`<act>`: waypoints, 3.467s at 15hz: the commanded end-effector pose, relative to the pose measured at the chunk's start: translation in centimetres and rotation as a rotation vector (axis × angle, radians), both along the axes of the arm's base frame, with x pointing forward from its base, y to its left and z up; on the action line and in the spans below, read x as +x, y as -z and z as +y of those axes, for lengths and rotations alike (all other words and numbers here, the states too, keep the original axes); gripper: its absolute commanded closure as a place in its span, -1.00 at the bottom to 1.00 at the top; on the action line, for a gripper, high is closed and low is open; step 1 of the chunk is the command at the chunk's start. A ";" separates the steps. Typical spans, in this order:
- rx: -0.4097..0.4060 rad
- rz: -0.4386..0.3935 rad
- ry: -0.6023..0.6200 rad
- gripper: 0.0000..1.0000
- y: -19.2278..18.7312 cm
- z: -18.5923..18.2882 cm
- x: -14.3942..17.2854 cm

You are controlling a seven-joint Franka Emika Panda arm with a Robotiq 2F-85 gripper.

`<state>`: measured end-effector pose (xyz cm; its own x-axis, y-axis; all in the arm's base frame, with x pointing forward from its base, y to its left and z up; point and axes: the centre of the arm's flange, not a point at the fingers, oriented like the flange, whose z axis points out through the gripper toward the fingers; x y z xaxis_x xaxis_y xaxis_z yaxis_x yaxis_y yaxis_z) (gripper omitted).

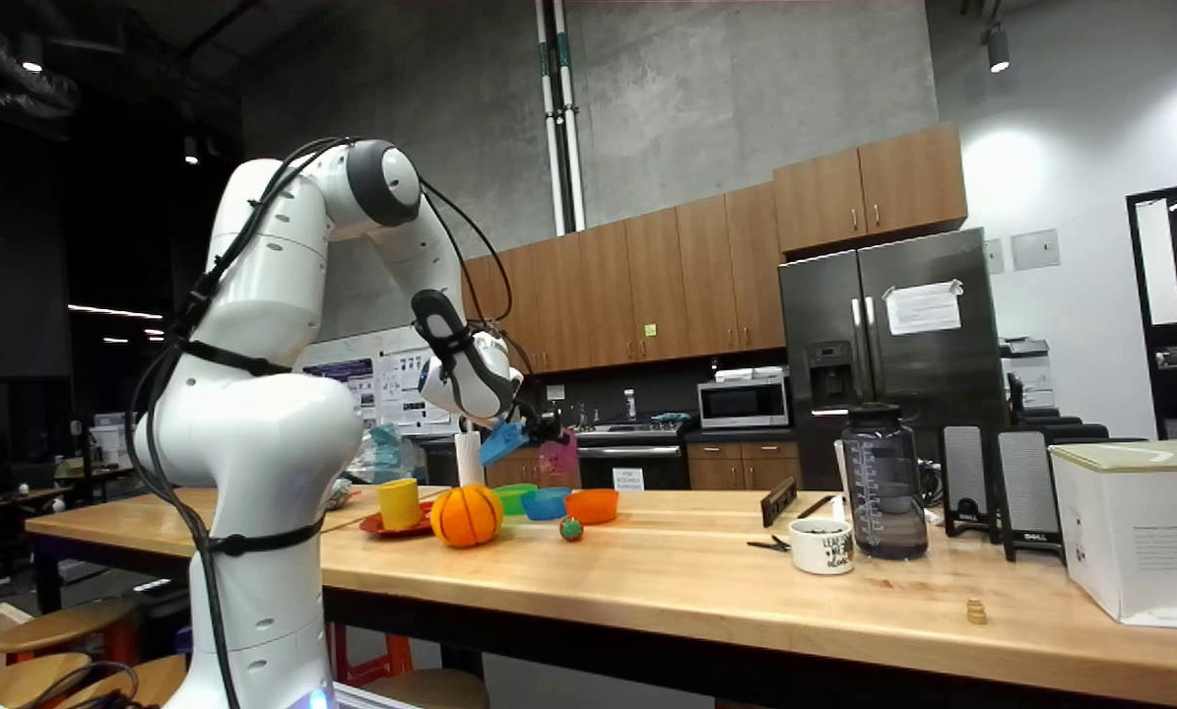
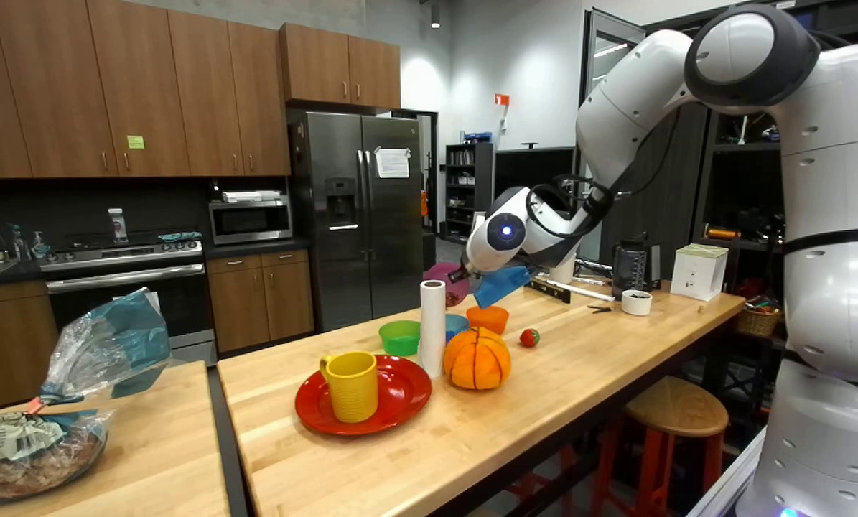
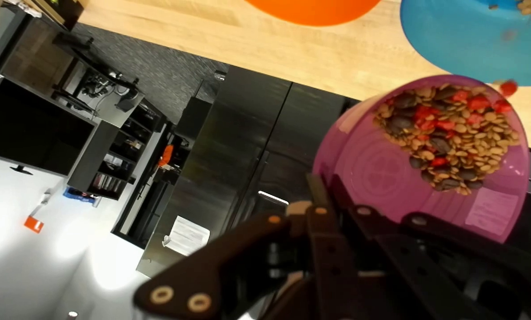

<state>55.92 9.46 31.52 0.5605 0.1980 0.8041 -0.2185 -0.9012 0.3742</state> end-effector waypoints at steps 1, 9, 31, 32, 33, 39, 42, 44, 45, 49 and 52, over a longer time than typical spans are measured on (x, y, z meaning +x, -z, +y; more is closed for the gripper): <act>-0.002 -0.036 0.005 0.98 0.4 -0.9 -0.6; -0.028 -0.073 0.012 0.98 1.5 -1.4 -1.0; -0.067 -0.044 -0.070 0.98 1.3 -0.2 -2.1; -0.059 -0.024 -0.083 0.98 1.1 -0.3 -2.0; -0.049 -0.003 -0.092 0.98 0.7 -0.3 -1.9; 0.006 0.061 -0.111 0.98 -1.9 -0.7 -0.2; 0.034 0.101 -0.117 0.98 -3.1 -0.6 0.8; 0.057 0.106 -0.119 0.98 -3.8 -0.5 1.5; 0.070 0.106 -0.121 0.98 -4.1 -0.2 1.9; 0.098 0.105 -0.139 0.98 -5.5 1.2 2.9; 0.103 0.115 -0.162 0.98 -6.4 2.8 3.3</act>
<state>58.14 10.88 36.45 0.6152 0.1970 0.7634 -0.0640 -0.9526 0.2974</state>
